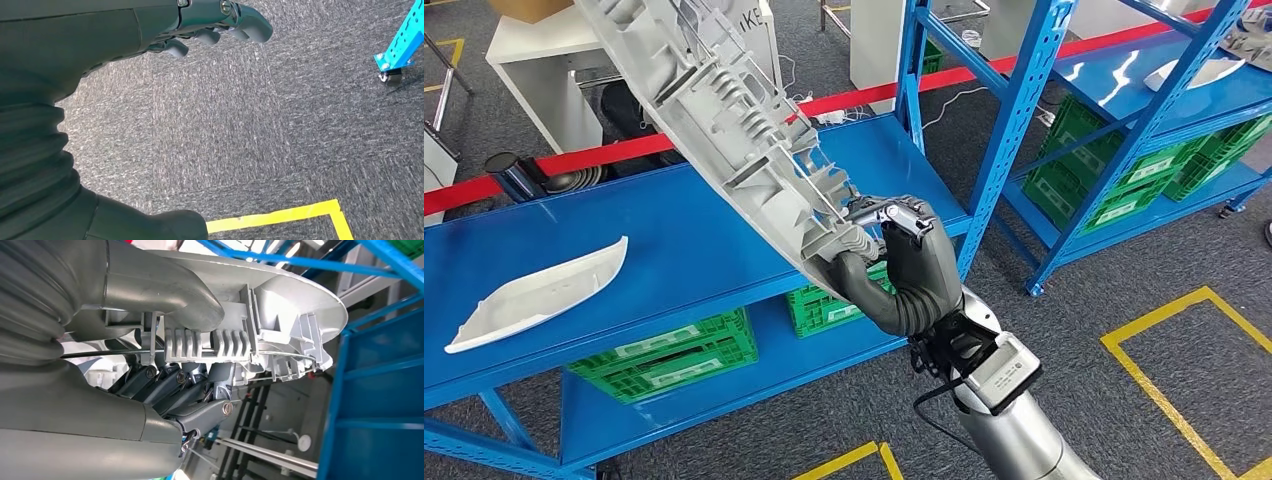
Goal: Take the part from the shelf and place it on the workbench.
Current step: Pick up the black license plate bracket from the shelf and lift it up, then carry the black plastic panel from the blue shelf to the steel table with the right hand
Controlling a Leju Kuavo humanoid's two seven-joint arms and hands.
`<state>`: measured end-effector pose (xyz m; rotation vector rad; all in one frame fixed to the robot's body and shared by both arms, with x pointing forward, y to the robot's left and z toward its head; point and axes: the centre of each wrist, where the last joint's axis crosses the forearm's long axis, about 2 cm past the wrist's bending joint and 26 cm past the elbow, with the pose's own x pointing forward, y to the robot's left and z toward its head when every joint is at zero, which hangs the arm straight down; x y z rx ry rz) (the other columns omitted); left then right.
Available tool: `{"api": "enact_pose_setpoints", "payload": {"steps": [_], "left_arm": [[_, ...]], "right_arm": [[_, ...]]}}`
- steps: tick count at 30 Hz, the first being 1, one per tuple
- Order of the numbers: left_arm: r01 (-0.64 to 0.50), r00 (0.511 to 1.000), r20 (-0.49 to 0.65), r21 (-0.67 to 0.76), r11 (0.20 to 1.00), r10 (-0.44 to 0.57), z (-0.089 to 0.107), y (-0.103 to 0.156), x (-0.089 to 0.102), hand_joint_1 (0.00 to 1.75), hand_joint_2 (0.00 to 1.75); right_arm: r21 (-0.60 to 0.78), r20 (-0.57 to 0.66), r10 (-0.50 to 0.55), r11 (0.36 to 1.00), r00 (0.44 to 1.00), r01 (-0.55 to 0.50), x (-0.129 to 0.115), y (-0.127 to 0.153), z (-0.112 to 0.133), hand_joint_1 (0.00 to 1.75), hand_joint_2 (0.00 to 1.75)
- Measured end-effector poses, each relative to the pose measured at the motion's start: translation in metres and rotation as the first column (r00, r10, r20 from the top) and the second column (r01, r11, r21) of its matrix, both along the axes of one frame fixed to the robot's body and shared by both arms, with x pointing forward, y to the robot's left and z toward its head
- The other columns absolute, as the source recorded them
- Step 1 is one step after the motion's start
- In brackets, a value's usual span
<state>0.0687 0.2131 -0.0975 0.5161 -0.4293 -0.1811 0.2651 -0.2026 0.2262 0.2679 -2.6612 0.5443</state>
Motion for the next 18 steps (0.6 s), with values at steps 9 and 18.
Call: {"api": "enact_pose_setpoints", "payload": {"steps": [9,18], "left_arm": [[-0.002,1.000,-0.001,0.002,1.000,0.002,0.0002,-0.0016,-0.0006,0.00,1.75],[-0.002,1.000,-0.002,0.002,1.000,0.002,0.0002,-0.0014,-0.0007,0.00,1.75]], "right_arm": [[-0.001,0.032,0.007,1.000,0.999,-0.007,-0.0032,-0.0010,0.0068,1.66,1.75],[-0.017,0.039,0.005,1.000,0.999,-0.004,-0.0046,-0.0017,0.0067,1.66,1.75]]}}
